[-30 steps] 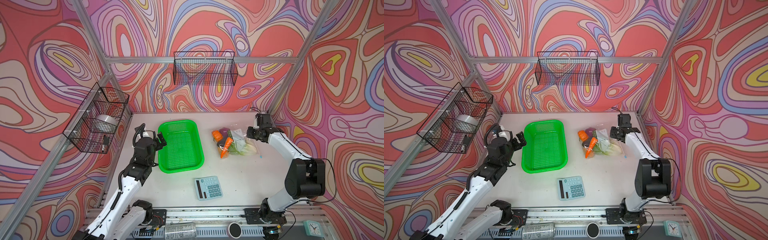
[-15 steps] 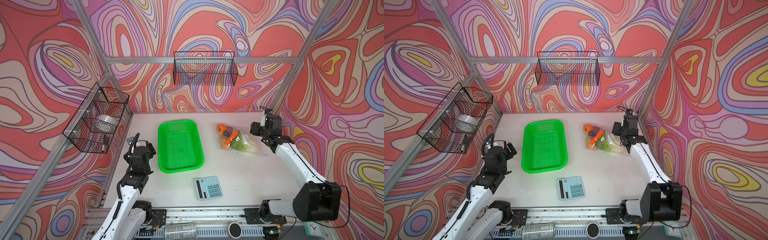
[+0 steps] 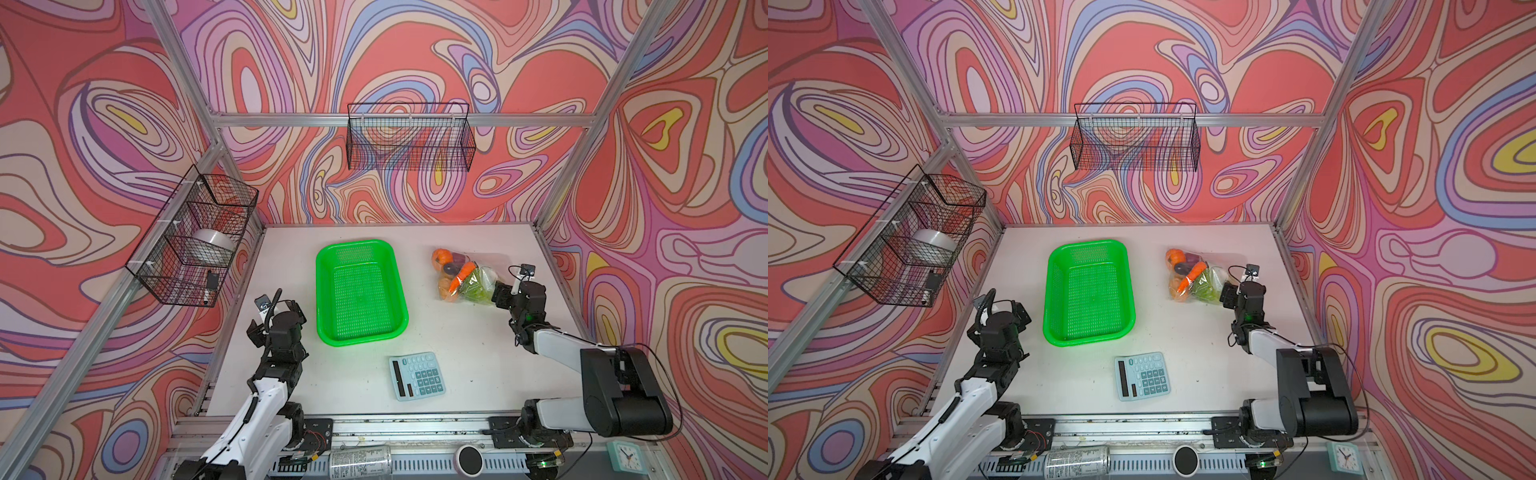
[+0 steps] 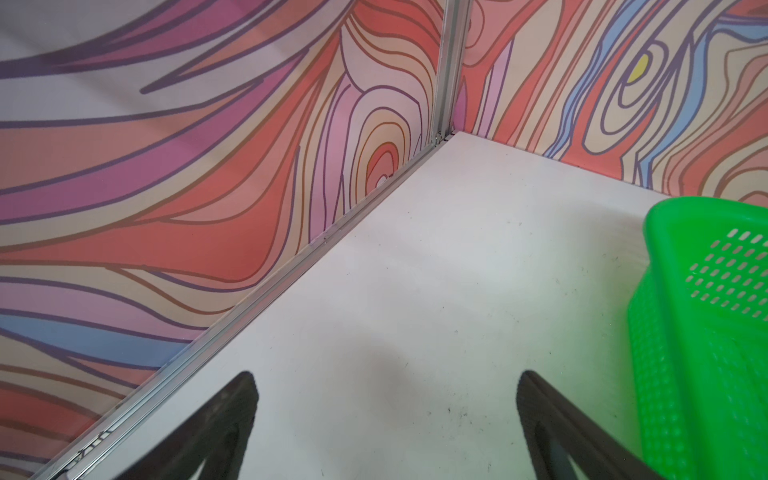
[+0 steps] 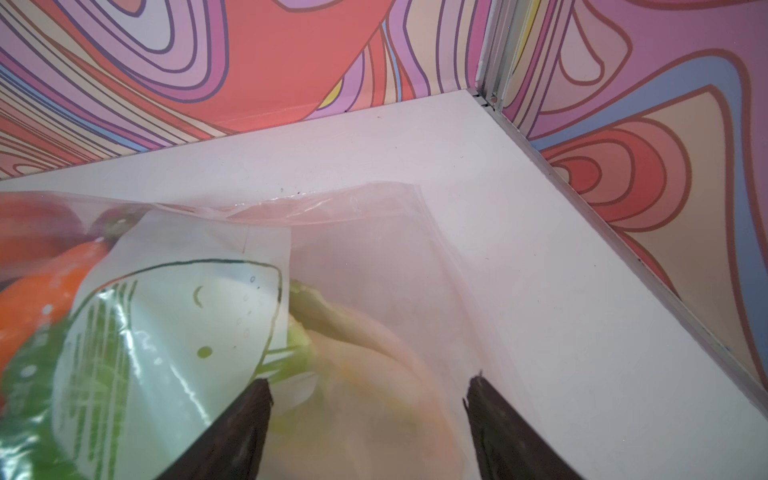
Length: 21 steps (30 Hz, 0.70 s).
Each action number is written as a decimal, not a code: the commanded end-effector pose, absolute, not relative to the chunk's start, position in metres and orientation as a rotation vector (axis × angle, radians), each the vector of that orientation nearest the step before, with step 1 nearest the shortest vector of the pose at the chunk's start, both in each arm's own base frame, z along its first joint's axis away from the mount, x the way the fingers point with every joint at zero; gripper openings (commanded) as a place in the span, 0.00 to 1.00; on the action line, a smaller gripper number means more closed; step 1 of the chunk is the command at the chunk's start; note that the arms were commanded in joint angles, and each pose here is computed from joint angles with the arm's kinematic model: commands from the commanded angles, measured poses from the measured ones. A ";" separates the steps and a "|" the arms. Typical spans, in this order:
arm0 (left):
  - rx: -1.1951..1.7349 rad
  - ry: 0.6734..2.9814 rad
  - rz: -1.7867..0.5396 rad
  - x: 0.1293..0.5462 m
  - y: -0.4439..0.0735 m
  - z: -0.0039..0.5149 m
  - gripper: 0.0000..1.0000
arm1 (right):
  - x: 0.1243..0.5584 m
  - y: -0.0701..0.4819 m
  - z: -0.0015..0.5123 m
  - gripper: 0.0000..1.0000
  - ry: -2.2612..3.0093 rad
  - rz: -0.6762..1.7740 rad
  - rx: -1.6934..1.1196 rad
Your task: Place the food in the zip-top bag and seal the zipper
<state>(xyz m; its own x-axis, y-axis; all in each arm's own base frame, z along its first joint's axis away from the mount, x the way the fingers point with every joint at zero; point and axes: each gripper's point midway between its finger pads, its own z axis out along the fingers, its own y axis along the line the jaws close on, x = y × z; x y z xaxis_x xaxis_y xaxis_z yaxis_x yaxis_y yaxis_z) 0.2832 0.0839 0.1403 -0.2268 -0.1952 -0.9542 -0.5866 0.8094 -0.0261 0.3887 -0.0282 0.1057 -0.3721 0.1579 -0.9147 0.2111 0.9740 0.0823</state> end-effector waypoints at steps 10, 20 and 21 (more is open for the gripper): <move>-0.270 1.791 0.207 0.340 0.036 0.132 1.00 | 0.409 -0.027 0.111 0.77 1.755 -0.059 0.187; -0.110 1.796 0.170 0.370 0.015 0.114 1.00 | 0.417 -0.036 0.098 0.84 1.795 -0.100 0.241; -0.111 1.802 0.173 0.372 0.016 0.109 1.00 | 0.419 -0.036 0.098 0.96 1.802 -0.108 0.241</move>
<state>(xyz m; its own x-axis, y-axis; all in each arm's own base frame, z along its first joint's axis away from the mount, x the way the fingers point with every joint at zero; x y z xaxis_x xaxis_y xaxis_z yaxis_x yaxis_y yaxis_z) 0.3553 0.0242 0.0909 -0.3244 -0.0179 -0.9458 -0.2177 0.9744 0.0562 0.4141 -0.0273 0.1037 -0.1947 0.1094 -0.9747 0.1729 0.9820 0.0757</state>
